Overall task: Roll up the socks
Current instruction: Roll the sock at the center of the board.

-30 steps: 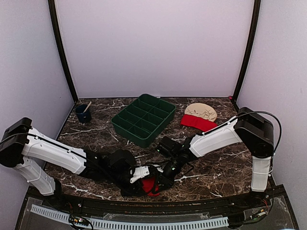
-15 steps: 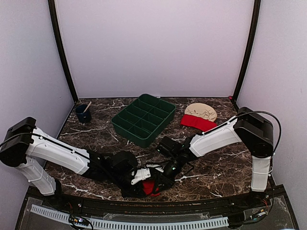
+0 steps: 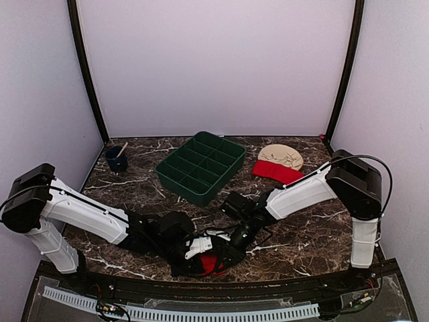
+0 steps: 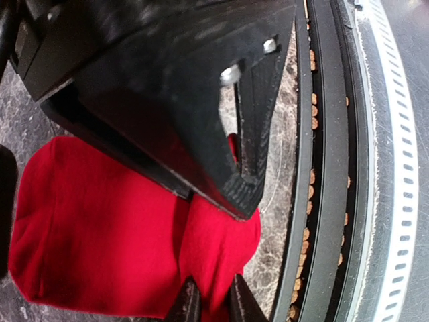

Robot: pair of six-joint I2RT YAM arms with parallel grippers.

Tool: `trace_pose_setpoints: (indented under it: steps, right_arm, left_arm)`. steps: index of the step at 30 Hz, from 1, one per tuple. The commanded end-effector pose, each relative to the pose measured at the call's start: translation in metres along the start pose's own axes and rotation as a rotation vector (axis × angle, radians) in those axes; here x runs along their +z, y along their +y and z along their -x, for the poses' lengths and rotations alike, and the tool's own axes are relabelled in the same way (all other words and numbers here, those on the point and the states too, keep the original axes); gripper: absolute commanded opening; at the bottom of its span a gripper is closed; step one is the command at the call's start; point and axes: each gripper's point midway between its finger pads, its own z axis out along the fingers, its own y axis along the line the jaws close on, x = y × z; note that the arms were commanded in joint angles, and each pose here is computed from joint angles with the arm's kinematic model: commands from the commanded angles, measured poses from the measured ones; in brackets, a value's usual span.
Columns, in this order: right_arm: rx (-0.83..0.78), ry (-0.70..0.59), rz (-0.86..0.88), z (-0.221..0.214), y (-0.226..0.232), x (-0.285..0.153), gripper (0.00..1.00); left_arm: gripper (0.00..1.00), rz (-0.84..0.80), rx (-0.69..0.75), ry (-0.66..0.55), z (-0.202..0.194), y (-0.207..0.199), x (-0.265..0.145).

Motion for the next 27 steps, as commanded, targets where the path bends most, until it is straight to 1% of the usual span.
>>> trace_pose_setpoints:
  steps: [1, 10, 18, 27]
  right_arm:
    - [0.031, -0.011, -0.033, -0.007, -0.012, -0.005, 0.22]
    - [0.066, -0.082, -0.026, -0.003, -0.016, -0.019, 0.26]
    - [0.101, -0.152, -0.028, -0.001, -0.023, -0.033, 0.28]
    - [0.098, -0.228, -0.056, 0.006, -0.025, -0.048, 0.29]
  left_arm:
    - [0.14, -0.072, -0.059, 0.060, -0.015, -0.006, 0.007]
    - [0.13, -0.094, -0.116, 0.070, -0.019, 0.002, 0.010]
    - [0.12, -0.106, -0.141, 0.069, -0.020, 0.006, 0.010]
    - [0.12, -0.156, -0.194, 0.065, -0.015, 0.015, 0.008]
